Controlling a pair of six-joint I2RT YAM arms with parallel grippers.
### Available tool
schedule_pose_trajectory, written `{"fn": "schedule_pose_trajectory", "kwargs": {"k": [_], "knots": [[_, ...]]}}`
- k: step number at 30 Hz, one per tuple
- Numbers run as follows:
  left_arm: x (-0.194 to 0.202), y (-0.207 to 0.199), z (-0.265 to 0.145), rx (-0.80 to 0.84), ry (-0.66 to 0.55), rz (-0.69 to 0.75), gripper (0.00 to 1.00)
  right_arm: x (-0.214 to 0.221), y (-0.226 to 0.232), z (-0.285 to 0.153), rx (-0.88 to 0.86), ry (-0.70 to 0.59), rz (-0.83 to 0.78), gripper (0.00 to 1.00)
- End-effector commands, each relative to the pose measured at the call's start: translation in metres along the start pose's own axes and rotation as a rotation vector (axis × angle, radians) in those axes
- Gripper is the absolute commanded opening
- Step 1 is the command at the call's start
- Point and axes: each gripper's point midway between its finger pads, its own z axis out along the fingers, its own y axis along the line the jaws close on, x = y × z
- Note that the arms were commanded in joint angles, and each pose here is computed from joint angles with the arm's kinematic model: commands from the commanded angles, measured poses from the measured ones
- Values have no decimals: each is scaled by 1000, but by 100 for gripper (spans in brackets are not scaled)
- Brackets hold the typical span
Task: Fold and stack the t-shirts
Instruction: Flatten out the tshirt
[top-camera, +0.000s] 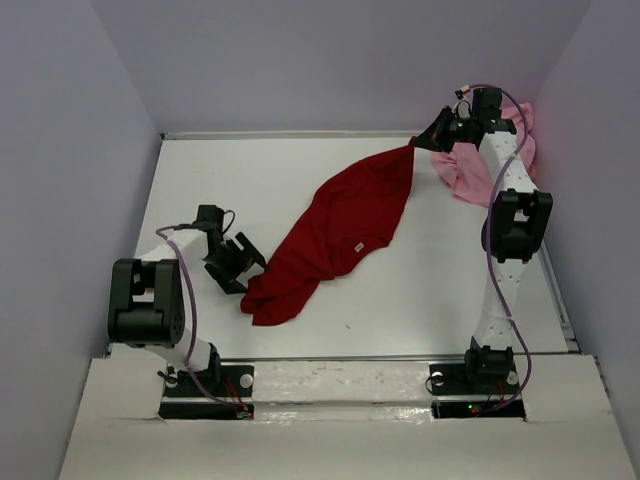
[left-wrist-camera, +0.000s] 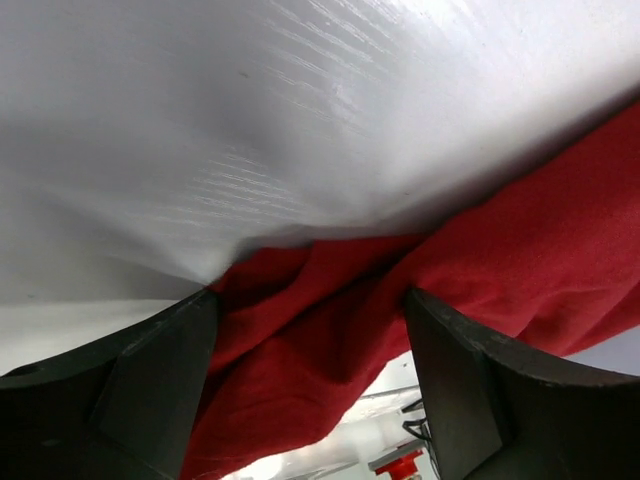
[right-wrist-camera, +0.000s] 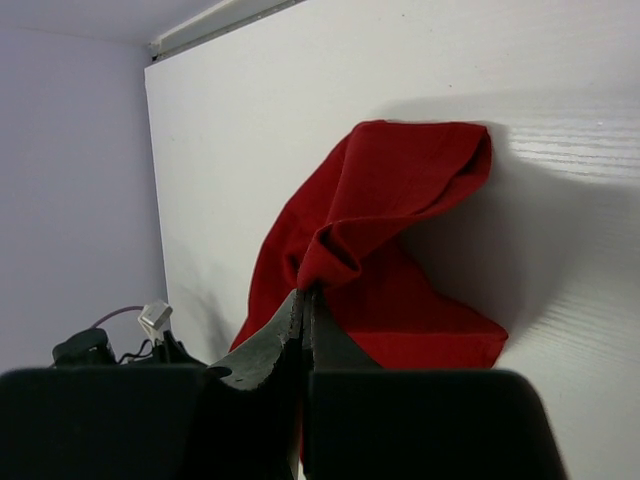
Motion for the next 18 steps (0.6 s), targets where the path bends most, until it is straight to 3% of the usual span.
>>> {"fn": "schedule_pose_trajectory", "kwargs": {"k": [1, 2, 3, 5, 6, 7, 11, 18], "knots": [[14, 4, 10, 27, 70, -16, 87, -9, 34, -15, -54, -36, -79, 0], [15, 3, 12, 36, 74, -21, 85, -9, 34, -15, -54, -36, -79, 0], [17, 4, 13, 41, 84, -24, 66, -8, 33, -15, -54, -35, -77, 0], [17, 4, 15, 40, 87, -31, 38, -9, 34, -15, -54, -36, -78, 0], [16, 3, 15, 42, 88, -34, 14, -8, 33, -15, -54, -35, -77, 0], [15, 3, 15, 37, 87, -34, 8, -8, 33, -14, -53, -34, -76, 0], [5, -1, 10, 22, 59, -23, 4, -8, 32, -14, -50, -35, -78, 0], [-61, -36, -36, -18, -182, 67, 0, -2, 30, -13, -56, -17, -57, 0]]}}
